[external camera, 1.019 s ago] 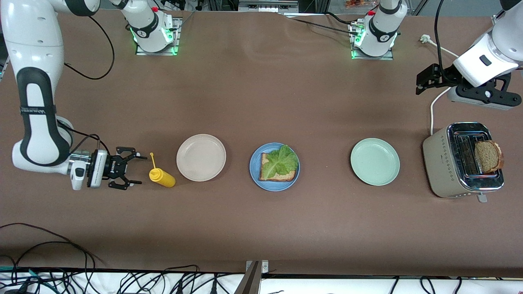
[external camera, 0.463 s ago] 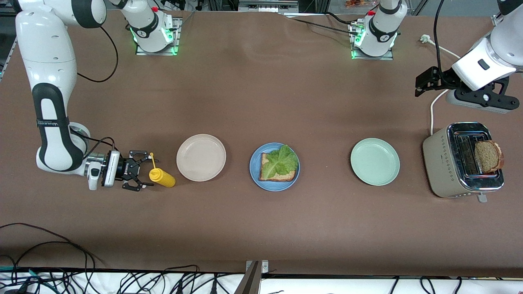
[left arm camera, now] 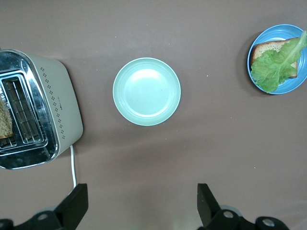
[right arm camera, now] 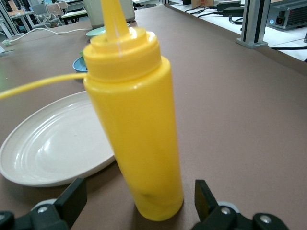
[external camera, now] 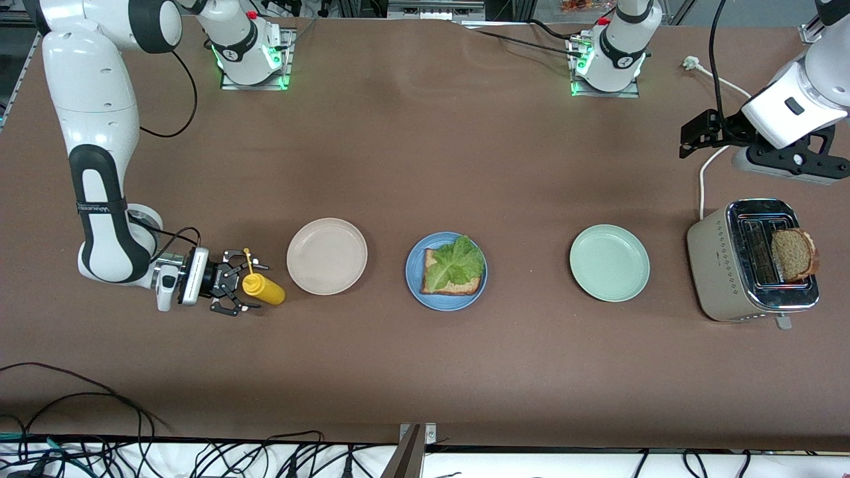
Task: Make sandwich in blue plate with both arms
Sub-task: 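Grasp the yellow mustard bottle with the right gripper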
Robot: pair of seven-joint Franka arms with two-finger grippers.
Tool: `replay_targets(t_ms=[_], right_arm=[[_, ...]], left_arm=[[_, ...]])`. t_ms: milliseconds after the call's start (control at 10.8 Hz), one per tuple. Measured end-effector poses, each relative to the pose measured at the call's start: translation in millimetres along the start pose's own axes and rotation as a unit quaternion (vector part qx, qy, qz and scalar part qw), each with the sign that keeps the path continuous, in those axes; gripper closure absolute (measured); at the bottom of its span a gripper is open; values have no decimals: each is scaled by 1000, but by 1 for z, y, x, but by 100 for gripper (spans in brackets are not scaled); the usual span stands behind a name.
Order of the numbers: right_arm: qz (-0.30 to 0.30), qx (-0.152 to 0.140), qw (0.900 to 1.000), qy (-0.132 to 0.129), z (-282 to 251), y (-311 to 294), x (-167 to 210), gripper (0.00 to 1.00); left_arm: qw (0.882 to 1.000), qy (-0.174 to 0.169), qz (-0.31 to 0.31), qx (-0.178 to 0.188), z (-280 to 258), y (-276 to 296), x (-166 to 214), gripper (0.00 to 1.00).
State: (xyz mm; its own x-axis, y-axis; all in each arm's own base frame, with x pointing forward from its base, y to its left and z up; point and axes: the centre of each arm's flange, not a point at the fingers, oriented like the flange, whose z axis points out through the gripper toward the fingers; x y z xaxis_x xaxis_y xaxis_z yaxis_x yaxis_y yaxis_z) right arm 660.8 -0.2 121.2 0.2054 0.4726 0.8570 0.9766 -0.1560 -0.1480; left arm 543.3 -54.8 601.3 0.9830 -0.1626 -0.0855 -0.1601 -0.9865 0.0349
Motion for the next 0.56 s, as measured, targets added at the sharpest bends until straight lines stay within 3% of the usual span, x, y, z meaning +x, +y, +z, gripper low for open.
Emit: replay_targets(t_ms=[185, 371, 463, 556], right_arm=[[-7, -4, 1000, -2, 2, 1, -3, 6], [-13, -10, 1000, -5, 6, 5, 1, 22], [-15, -13, 1000, -3, 10, 6, 4, 22], [-16, -14, 1000, -4, 14, 6, 6, 33]], left_arm=[[1000, 0, -4, 0, 0, -4, 0, 0], [1000, 1, -6, 0, -1, -6, 0, 0], [1000, 1, -6, 0, -1, -6, 0, 0], [1000, 1, -5, 0, -1, -6, 0, 0]])
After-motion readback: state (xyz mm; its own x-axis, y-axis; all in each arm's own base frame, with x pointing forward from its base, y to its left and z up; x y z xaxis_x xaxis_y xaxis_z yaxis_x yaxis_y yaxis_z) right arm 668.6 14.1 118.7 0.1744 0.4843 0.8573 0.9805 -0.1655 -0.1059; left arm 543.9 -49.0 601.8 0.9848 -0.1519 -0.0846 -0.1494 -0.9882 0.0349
